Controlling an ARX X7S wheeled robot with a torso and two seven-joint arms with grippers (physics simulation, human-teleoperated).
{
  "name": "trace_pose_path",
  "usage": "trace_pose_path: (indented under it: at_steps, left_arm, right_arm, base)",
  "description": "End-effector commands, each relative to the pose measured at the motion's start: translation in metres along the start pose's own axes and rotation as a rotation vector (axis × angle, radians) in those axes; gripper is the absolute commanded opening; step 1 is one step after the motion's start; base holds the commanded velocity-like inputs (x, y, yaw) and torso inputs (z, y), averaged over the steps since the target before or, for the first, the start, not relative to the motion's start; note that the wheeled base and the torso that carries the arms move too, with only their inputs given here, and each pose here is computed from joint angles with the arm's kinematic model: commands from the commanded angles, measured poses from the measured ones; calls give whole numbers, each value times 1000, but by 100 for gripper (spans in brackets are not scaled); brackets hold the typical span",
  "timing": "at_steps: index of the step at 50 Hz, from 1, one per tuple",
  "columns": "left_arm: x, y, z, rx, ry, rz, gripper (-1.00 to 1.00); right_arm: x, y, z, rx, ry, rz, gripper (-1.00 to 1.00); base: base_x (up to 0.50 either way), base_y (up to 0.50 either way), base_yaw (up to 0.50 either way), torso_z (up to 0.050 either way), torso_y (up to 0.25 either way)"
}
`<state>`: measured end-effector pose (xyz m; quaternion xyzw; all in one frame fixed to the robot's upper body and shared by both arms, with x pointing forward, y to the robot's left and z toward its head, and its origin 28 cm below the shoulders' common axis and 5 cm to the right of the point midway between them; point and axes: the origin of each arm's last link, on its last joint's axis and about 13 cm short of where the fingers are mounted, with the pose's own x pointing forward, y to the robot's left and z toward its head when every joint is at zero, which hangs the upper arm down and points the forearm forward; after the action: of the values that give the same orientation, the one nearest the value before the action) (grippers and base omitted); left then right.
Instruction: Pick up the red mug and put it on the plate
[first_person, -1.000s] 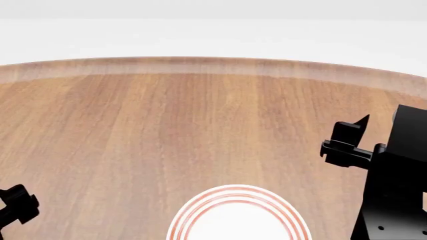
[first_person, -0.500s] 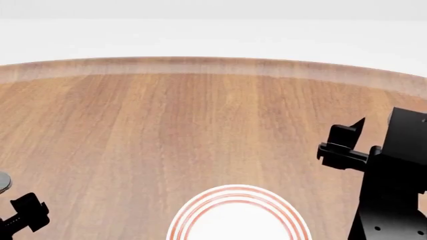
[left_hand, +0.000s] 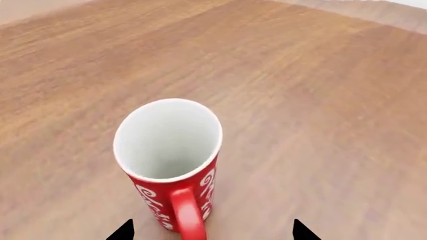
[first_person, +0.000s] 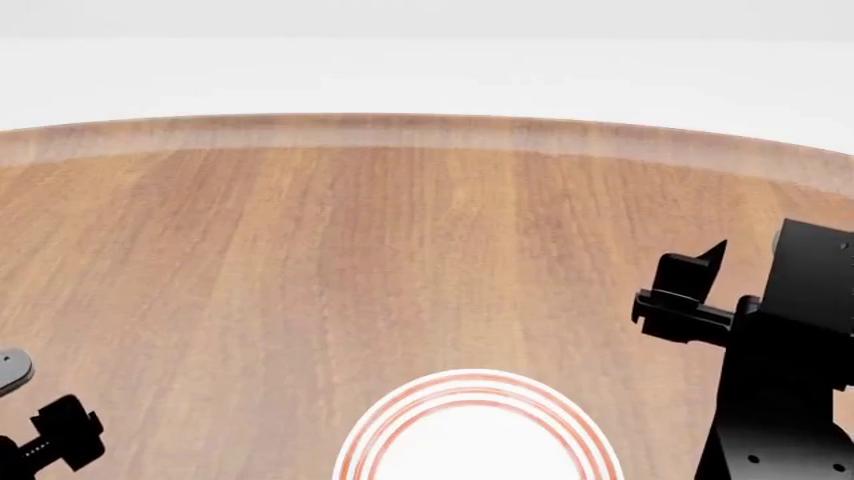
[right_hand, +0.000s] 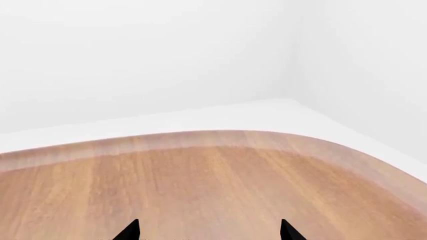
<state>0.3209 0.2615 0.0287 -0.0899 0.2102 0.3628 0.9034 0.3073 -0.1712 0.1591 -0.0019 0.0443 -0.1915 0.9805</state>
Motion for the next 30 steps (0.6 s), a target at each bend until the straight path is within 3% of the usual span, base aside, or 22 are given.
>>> trace_pose_path:
  at_steps: [1,30]
  left_arm:
    - [14,-1,-8,7,44,36,100]
    - [31,-3,-12,35,90,69,100]
  right_arm:
    - [1,1,-3,-1,5,3,100]
    - [3,4,-9,-5,19,12,100]
  base:
    - [0,0,0,0,0]
    - [0,0,0,0,0]
